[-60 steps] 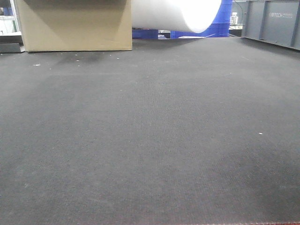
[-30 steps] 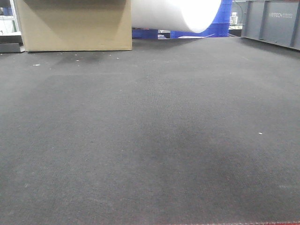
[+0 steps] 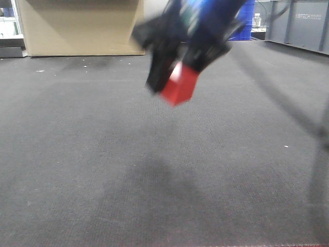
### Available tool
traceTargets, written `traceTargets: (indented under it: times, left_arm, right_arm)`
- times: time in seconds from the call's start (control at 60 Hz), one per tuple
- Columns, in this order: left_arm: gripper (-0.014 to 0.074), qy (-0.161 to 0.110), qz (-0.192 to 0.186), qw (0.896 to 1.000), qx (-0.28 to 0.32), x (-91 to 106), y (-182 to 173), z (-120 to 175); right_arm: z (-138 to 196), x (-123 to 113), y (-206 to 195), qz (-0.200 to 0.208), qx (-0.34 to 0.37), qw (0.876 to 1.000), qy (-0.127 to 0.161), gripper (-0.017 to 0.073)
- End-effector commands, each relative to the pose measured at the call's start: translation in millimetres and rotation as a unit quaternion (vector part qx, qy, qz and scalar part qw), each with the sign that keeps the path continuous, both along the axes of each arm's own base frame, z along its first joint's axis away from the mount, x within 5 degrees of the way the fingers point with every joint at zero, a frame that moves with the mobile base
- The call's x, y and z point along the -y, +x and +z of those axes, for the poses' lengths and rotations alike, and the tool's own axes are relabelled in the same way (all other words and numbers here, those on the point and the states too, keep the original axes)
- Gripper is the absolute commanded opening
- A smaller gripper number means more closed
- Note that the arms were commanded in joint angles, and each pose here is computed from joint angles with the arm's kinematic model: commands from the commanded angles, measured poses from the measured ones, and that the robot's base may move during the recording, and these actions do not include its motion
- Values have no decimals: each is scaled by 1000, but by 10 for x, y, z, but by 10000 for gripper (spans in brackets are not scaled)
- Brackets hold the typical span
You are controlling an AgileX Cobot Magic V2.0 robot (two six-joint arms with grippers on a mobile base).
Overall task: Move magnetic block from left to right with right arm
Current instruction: 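Lower the held red cube onto the carpet with the right gripper, then open the right gripper and raise it off the cube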
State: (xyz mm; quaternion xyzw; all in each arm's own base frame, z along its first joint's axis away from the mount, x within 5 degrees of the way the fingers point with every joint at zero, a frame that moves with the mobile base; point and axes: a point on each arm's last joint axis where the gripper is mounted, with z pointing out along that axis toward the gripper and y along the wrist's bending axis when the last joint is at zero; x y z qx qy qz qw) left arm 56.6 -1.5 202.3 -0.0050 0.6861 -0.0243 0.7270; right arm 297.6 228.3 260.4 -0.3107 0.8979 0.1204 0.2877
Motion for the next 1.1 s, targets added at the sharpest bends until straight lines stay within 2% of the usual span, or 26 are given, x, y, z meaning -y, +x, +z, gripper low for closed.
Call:
traceTargets:
  times: [0.0,0.234,0.3,0.334,0.417,0.467,0.534,0.734,0.817,0.867,0.967,1.084]
  left_arm:
    - [-116,-5,-4,999,47,3,-13,55]
    - [-116,-5,-4,999,47,3,-13,55]
    - [-116,-5,-4,999,47,3,-13,55]
    - [-115,-5,-4,999,47,3,-13,55]
    - [-116,-5,-4,999,47,3,-13,55]
    - [-116,-5,-4,999,47,3,-13,55]
    - [-116,-5,-4,999,47,3,-13,55]
    - [-116,-5,-4,999,47,3,-13,55]
    - [-116,-5,-4,999,47,3,-13,55]
    - [-116,-5,-4,999,47,3,-13,55]
    - [-116,-5,-4,999,47,3,-13,55]
    - [-116,-5,-4,999,47,3,-13,55]
  right_arm:
    - [142,-81,97,1,31,999,25,162]
    - [-78,-128,159,2,7,1000,7,165]
    - [-92,-127,157,2,3,1000,4,201]
    - [-94,-126,155,2,2,1000,3,235]
    - [-90,-125,153,2,1,1000,3,386]
    - [-86,-124,151,2,2,1000,3,519]
    - [-74,-121,147,2,3,1000,4,654]
    - [162,-63,64,-7,15,1000,25,616]
    - [356,-11,-13,-11,27,999,43,560]
    - [494,31,-76,-13,37,998,57,486]
    - [789,142,-250,-15,58,994,90,261]
    - [1010,291,-466,-18,82,989,125,66]
